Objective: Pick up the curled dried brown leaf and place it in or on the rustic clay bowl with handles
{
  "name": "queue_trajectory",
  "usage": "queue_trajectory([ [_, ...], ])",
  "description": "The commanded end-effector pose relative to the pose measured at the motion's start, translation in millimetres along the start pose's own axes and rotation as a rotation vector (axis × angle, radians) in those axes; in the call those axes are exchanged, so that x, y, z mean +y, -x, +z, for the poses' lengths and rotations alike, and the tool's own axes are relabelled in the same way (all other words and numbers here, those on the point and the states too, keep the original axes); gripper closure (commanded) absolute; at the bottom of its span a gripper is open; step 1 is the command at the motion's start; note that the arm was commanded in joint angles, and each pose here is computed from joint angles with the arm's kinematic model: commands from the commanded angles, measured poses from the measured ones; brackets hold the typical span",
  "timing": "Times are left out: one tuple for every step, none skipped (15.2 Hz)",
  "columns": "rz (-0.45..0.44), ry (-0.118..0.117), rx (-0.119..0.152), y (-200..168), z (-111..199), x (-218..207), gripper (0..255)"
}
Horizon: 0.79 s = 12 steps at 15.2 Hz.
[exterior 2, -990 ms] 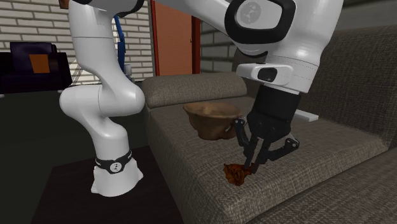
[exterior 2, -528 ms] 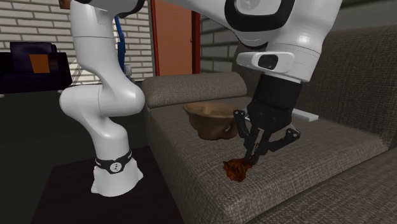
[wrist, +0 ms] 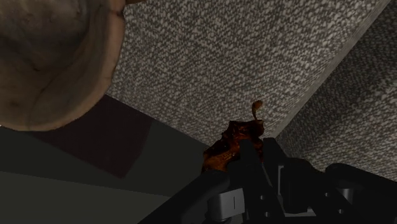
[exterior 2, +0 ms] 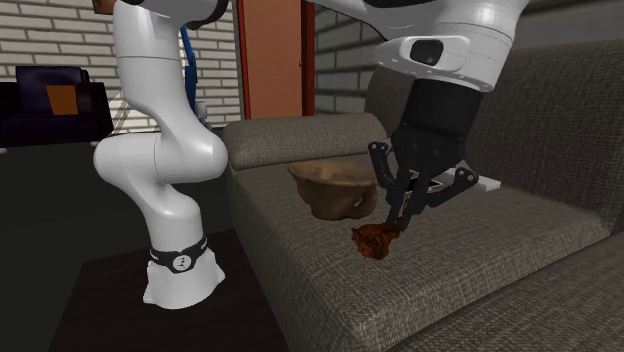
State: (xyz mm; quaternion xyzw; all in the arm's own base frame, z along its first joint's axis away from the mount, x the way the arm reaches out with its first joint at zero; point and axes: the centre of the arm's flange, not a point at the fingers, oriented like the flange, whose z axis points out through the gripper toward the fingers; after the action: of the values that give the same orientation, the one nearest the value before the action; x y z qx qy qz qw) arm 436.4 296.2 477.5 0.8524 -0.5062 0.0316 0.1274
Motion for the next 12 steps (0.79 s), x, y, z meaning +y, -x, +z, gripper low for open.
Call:
queue_trajectory([
  [0.0,0.0,0.0,-1,-11,2,255],
  [0.0,0.0,0.0,-2,-16,3,255],
  [0.0,0.0,0.0,-3,-22,4,255],
  [0.0,0.0,0.0,-4,-27,5,255],
  [0.0,0.0,0.0,-5,-32,6,255],
  [0.0,0.0,0.0,-6,-37,7,255],
  [0.0,0.0,0.0,-7,-42,8,255],
  [0.0,0.0,0.0,-8,-47,9,255],
  [0.0,0.0,0.0,-9,-52,9,255],
  [0.0,0.0,0.0,-10,-57,10,255],
  [0.0,0.0,0.0,-11,-62,11,255],
  [0.0,0.0,0.0,-12,-67,12,255],
])
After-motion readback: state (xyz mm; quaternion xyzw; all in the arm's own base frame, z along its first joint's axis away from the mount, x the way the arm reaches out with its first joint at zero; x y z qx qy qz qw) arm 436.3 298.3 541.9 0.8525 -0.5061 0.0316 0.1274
